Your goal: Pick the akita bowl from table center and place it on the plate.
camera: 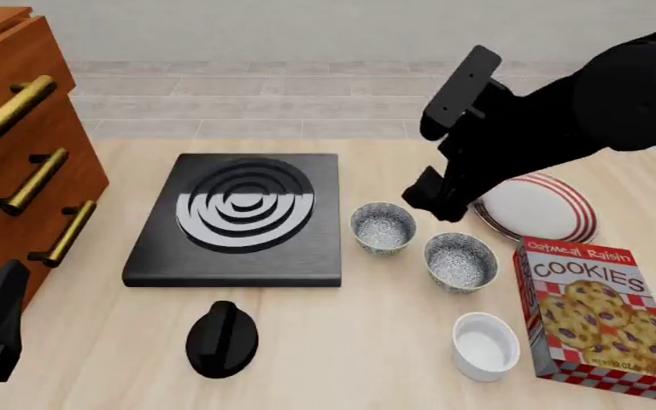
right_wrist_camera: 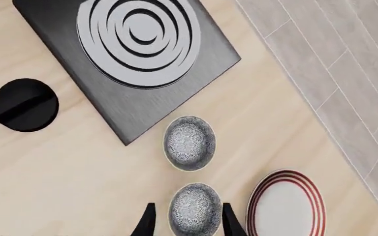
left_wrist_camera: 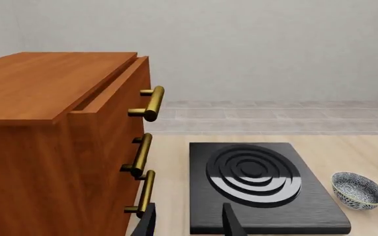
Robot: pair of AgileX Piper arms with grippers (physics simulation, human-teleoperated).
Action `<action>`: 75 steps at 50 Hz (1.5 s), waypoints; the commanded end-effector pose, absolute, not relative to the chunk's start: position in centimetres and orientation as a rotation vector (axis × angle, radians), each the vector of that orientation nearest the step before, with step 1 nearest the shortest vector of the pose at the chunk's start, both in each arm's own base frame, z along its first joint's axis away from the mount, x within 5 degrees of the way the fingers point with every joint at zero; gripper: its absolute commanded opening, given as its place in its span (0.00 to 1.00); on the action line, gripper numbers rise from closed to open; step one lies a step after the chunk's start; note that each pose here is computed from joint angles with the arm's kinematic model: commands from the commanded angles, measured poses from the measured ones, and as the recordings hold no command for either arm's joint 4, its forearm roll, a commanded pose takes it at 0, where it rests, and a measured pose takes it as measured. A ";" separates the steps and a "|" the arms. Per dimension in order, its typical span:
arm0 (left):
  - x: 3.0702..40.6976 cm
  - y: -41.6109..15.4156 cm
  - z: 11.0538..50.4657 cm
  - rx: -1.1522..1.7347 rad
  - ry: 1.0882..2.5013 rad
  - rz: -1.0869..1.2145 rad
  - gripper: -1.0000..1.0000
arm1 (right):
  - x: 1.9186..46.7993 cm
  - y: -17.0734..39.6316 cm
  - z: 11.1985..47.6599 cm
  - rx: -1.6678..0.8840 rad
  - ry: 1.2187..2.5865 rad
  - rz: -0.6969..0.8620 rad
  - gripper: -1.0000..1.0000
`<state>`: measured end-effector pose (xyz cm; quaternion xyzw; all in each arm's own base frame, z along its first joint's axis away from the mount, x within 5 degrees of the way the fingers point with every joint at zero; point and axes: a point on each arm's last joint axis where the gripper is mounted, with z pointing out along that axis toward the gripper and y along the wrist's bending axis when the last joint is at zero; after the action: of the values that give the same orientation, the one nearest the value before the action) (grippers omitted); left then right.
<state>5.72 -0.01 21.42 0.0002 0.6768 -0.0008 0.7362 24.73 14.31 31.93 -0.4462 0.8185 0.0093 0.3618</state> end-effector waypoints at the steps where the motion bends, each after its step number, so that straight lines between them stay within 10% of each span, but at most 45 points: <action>1: 5.7 0.0 21.4 0.000 1.487 -0.002 1.00 | 26.6 16.0 30.4 -1.254 2.130 0.007 1.00; 75: 5.7 0.0 21.4 0.000 1.487 -0.002 1.00 | 30.8 18.5 19.7 -1.491 2.142 -0.048 1.00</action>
<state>5.74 -0.01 21.41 0.0002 0.6768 -0.0008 0.7361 30.52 18.19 20.62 -0.5476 0.7934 -0.0177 0.2653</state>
